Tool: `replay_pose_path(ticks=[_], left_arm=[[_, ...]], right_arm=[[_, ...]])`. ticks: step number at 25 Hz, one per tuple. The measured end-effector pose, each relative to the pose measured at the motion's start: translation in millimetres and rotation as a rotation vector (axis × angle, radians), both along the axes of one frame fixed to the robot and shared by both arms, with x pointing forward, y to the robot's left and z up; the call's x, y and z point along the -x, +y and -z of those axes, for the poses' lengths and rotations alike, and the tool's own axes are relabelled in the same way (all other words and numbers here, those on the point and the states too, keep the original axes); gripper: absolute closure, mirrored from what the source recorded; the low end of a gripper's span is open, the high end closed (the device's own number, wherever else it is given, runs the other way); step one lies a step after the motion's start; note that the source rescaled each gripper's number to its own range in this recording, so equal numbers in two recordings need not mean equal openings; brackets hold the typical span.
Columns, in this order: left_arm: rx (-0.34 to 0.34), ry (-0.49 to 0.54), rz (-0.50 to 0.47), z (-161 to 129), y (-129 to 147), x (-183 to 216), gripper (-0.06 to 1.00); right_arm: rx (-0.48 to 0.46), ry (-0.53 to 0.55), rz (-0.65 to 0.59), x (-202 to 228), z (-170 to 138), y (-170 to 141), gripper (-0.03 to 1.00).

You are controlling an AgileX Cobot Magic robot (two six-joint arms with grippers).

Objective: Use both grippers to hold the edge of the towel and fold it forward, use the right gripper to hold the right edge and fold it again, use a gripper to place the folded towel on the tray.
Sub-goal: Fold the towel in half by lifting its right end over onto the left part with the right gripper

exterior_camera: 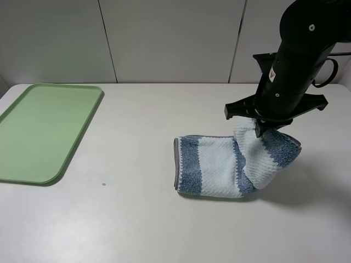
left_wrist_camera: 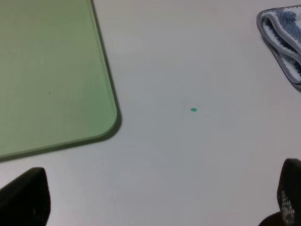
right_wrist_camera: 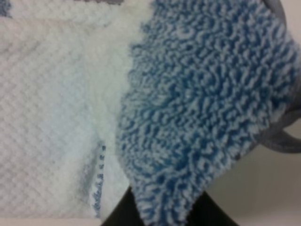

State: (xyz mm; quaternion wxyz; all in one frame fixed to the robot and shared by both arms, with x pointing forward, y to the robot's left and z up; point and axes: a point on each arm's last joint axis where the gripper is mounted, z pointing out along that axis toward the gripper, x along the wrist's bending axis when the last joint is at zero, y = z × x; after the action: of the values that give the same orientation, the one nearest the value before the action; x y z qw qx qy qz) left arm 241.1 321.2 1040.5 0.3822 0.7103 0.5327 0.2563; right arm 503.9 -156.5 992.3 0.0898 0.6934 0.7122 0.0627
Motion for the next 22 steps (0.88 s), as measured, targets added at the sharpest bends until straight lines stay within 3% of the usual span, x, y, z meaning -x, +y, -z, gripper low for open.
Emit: replay_pose_path(ticks=[12, 22], left_arm=[[0.0, 0.0, 0.0, 0, 0, 0, -0.02], [0.0, 0.0, 0.0, 0, 0, 0, -0.02]], right_arm=[[-0.033, -0.021, -0.045, 7, 0, 18, 0.94], [-0.134, -0.045, -0.04, 7, -1, 29, 0.94]])
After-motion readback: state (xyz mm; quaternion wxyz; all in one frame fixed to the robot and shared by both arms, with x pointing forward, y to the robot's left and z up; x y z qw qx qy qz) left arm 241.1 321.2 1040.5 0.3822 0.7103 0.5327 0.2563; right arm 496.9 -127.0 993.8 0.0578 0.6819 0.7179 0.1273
